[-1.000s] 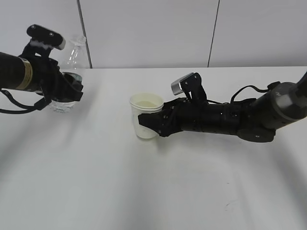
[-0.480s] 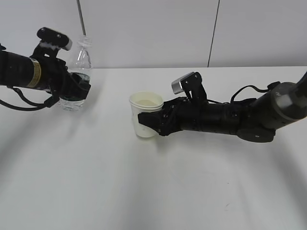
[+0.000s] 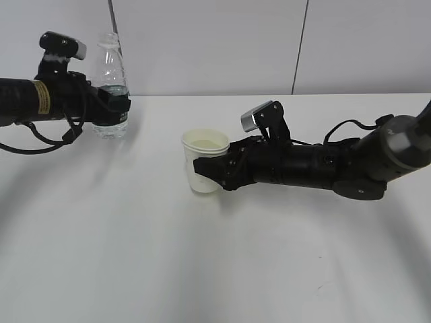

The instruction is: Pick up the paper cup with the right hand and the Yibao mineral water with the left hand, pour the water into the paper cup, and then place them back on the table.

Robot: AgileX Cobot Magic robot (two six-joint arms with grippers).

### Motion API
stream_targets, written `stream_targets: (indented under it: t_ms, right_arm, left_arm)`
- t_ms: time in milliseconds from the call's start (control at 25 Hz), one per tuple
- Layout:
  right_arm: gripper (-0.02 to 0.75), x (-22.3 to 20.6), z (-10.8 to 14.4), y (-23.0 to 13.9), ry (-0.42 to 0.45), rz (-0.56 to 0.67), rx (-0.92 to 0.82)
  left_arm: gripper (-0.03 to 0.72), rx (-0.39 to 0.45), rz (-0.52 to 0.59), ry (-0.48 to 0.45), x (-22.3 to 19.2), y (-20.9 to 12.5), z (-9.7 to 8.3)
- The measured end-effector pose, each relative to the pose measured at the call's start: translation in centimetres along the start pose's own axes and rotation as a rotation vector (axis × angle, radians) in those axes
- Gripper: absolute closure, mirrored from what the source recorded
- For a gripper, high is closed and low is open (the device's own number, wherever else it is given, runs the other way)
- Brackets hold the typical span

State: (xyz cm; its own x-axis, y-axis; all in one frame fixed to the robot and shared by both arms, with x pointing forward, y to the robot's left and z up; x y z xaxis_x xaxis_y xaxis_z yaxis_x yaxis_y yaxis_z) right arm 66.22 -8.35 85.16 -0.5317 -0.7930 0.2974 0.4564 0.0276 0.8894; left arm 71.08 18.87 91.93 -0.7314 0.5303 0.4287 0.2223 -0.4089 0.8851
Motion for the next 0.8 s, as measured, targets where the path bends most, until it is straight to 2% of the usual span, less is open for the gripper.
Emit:
stream_targets:
  t_ms: [320, 640, 800]
  right_arm:
    - [0.226, 0.0, -0.3, 0.3, -0.016, -0.018, -0.015]
    - [0.226, 0.0, -0.6, 0.7, -0.040, -0.043, -0.023]
    - [0.226, 0.1, -1.1, 1.1, -0.067, -0.071, -0.030]
  left_arm:
    - [0.377, 0.018, -0.090, -0.008, -1.1, -0.9, 0.3]
    - [0.377, 0.016, -0.110, 0.002, -2.1, -2.3, 0.3]
    - [0.377, 0.051, -0.115, -0.003, -2.8, -3.5, 0.1]
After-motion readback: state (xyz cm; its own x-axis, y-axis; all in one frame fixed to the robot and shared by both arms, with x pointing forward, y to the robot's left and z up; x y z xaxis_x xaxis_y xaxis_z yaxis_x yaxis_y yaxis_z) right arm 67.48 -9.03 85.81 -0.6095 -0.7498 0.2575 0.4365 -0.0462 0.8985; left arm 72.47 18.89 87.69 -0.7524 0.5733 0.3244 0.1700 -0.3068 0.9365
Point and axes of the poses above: a point on each arm's last joint axis where the gripper is mounted, x pointing back along that axis away from the gripper, z along the wrist's bending axis when the last joint is at zero, y = z × x, the point moved 7 cm from there along -x, pointing out along that axis toward the gripper, and after that the axes turned 10 degrees about -x, right-handed, at the moved point
